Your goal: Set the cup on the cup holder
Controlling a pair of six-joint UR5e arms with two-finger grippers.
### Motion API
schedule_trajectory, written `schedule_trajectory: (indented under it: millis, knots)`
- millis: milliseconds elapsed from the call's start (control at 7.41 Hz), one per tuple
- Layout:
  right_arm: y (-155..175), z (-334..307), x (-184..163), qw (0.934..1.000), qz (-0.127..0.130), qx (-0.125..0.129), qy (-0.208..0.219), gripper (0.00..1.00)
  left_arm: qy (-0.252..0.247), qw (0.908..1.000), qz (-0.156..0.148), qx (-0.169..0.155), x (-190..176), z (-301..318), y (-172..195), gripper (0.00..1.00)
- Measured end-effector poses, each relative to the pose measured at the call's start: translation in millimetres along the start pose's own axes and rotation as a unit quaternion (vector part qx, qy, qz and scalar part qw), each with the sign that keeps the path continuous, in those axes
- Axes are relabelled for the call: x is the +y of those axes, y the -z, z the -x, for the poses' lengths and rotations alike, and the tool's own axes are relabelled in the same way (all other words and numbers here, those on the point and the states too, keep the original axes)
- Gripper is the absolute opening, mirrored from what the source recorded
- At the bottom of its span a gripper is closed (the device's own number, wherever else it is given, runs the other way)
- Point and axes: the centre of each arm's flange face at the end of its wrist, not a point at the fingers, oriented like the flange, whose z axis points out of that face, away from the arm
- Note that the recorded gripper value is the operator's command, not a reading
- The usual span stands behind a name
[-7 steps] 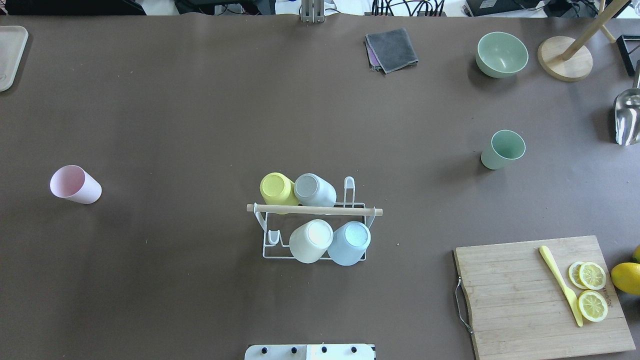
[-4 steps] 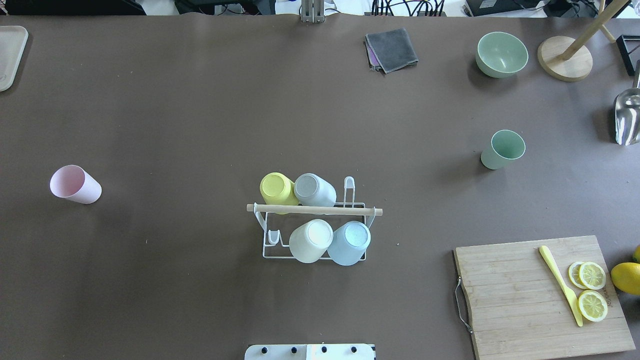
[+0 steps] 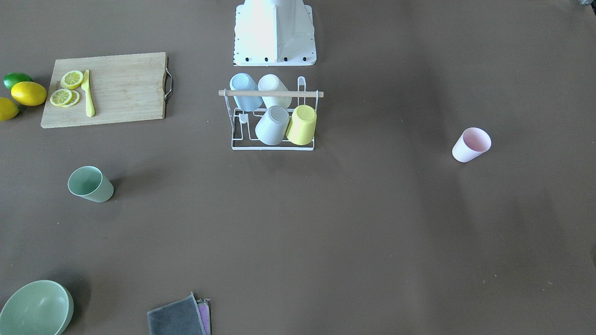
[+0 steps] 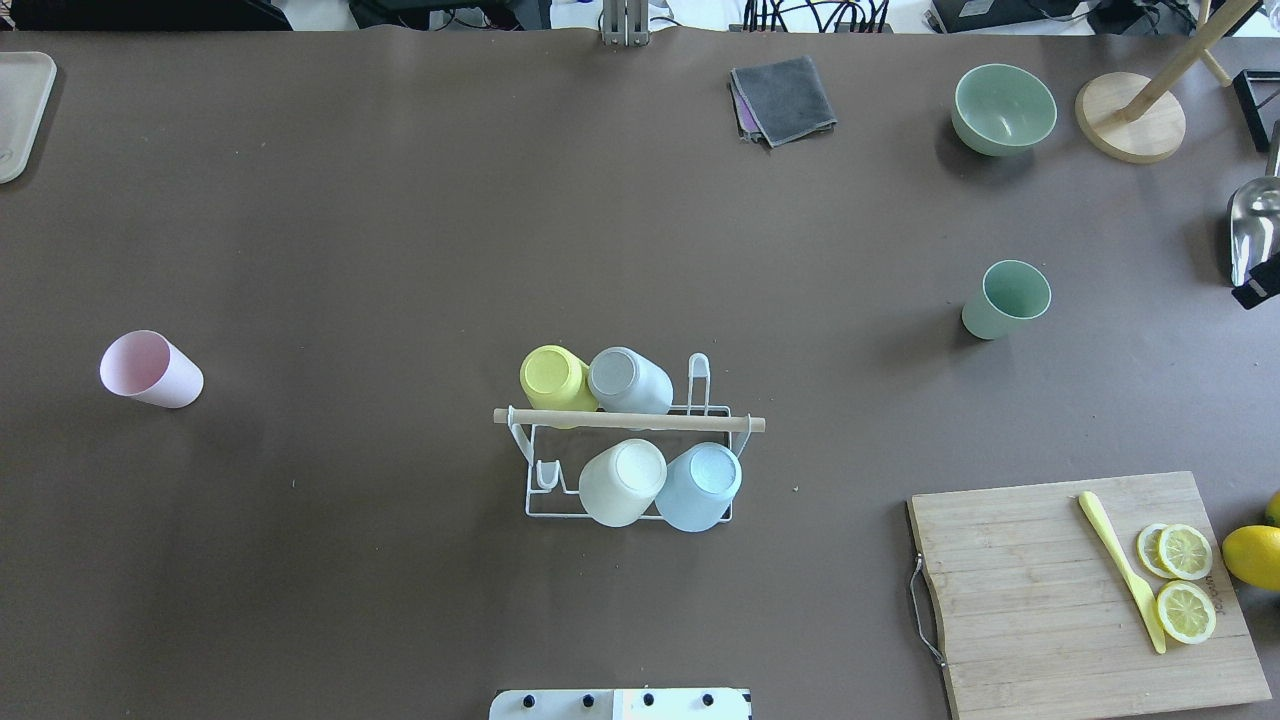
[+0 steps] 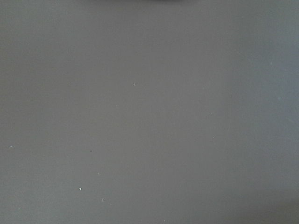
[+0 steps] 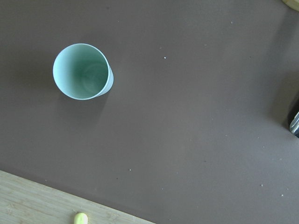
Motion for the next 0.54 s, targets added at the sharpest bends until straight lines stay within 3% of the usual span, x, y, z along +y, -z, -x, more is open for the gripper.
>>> schedule_trajectory:
  millis: [270, 540]
  knots:
    - [11.4, 11.1, -15.6, 0.9997, 0.018, 0.014, -0.010, 1.00, -0.007, 0.9999, -0.004, -0.007, -7.2, -7.5, 3.3, 0.98]
    - [-7.5, 16.9, -26.6, 0.9993, 0.035, 0.016, -0.003, 1.00, -0.016, 0.9998, 0.007, -0.010, -29.3, -39.1, 10.3, 0.98]
